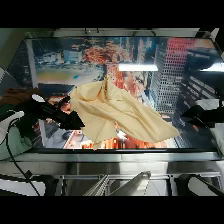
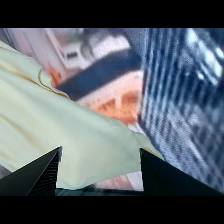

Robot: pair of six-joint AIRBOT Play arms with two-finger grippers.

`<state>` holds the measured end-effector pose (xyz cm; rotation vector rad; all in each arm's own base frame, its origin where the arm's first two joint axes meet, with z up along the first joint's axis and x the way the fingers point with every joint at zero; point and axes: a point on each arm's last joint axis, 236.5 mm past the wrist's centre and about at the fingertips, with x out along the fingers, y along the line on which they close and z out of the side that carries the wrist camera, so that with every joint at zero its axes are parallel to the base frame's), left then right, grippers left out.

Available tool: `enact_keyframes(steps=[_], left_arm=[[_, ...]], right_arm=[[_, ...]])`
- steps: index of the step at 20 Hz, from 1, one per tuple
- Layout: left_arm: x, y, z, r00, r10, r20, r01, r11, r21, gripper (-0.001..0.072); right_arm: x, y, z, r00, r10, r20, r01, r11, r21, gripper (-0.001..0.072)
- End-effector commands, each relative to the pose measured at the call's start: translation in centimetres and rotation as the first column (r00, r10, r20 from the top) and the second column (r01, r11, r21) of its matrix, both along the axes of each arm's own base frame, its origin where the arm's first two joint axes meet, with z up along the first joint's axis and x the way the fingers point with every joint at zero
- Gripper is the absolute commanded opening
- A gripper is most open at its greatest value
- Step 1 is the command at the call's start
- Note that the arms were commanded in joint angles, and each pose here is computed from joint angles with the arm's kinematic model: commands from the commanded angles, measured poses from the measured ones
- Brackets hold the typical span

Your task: Fold the shirts.

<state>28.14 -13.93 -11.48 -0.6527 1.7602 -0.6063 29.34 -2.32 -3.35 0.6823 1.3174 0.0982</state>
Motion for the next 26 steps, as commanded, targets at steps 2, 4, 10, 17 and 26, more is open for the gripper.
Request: enact_keyframes(steps=[2,4,10,17,26], left_arm=[[1.7,0.5,-1.3,0.996,0.030,0.079,-0.032,0.999,0.031,0.0058],[1.2,0.9,-0.8,0.998,0.025,0.057,-0.026,1.000,0.006,0.0016],[1.1,3.8,2.6,0.995,0.068,0.070,-0.064,0.996,-0.055,0.0017],[0.8,6.0,5.3,0.990,0.114,0.080,-0.107,0.990,-0.090,0.0017],[4.0,0.2,28.8,0.779,0.351,0.520,0.118,0.732,-0.671,0.0017]], right_arm=[[-0.2,-0.5,-0.3,1.000,0.002,-0.008,-0.003,1.000,-0.016,0.0546],[-0.4,-0.6,-0.7,1.000,0.007,-0.024,-0.007,1.000,-0.020,0.0546],[-2.6,1.1,-5.7,0.973,0.169,-0.159,-0.152,0.981,0.118,0.0546],[-3.7,6.6,-7.1,0.939,0.312,-0.144,-0.233,0.887,0.399,0.0351],[3.2,12.0,18.5,0.749,0.202,0.631,-0.593,0.628,0.503,0.0018]])
